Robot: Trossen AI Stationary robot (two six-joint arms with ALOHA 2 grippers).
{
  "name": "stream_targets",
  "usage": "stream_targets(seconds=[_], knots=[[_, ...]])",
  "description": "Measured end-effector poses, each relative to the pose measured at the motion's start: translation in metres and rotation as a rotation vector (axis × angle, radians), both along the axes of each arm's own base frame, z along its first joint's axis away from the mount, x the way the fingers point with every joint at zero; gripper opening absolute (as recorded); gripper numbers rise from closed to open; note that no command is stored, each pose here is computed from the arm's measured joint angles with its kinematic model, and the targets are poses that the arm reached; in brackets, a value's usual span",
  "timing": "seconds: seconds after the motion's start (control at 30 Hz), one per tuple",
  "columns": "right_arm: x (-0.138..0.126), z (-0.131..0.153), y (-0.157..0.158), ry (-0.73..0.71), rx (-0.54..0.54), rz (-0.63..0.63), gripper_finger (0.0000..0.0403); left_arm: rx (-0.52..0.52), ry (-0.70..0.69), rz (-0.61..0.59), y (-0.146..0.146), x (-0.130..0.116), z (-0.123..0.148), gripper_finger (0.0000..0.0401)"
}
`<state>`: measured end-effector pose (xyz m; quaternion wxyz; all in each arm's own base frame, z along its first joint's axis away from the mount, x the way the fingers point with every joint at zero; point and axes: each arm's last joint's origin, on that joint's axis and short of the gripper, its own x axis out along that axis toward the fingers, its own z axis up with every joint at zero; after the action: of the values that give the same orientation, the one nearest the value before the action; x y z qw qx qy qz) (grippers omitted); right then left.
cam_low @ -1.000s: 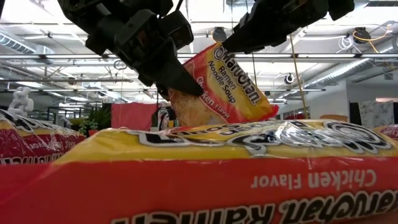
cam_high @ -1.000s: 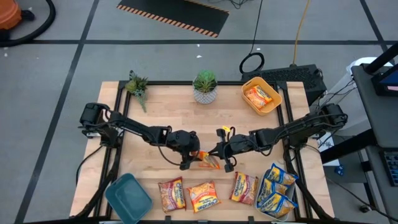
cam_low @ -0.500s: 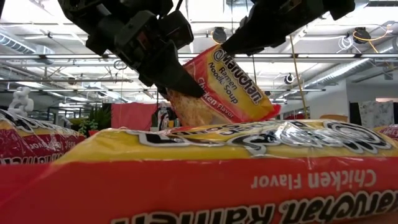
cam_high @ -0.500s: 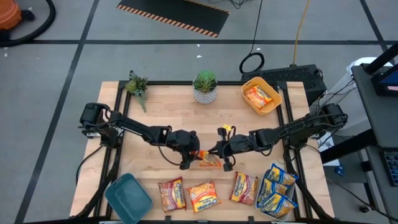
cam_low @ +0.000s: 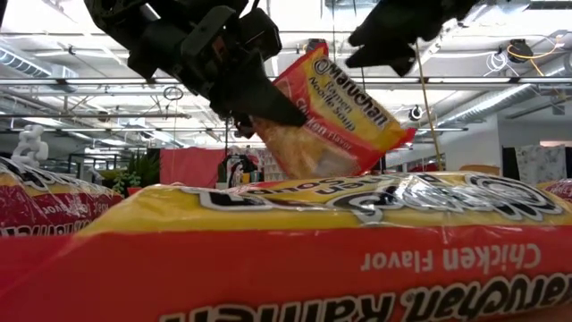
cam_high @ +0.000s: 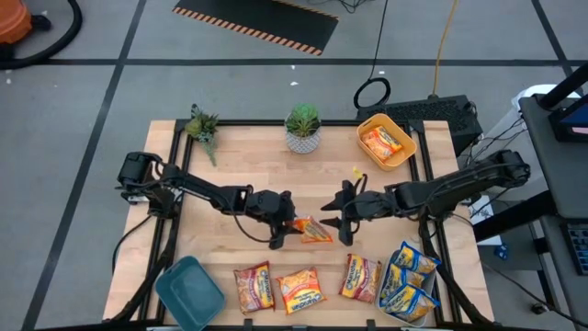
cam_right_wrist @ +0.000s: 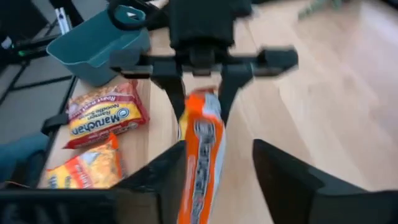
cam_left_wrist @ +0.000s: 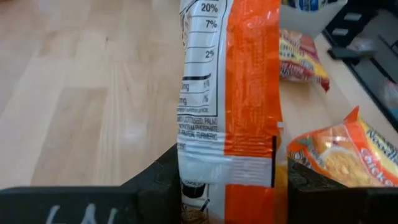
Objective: Sort Maruchan noodles
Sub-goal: Put the top orange noodle pack into the yellow bin
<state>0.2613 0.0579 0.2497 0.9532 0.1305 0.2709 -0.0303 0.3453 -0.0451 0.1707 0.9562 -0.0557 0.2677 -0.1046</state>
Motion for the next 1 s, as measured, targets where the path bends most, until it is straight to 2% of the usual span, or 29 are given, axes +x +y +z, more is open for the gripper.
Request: stream_targets(seconds=[0.13,0.53,0.73,1.0], knots=[[-0.005,-0.001,0.005,0.029,0.051,-0.02,0.0226,0.001,-0.022,0.0,0.0,0.001,0.002,0.0135],[0.012,-0.015,0.005,0.022,-0.051,-0.015,0.028,0.03,-0.028,0.073,0.007,0.002,0.002,0.0134],[0.023,-0.025,-0.003,0.03,-0.095,-0.025,0.0288,0.01,-0.019,0.098,0.01,0.002,0.002,0.0134],[0.03,-0.033,-0.011,0.04,-0.123,-0.04,0.0272,-0.006,-0.012,0.115,0.012,0.002,0.001,0.0134]])
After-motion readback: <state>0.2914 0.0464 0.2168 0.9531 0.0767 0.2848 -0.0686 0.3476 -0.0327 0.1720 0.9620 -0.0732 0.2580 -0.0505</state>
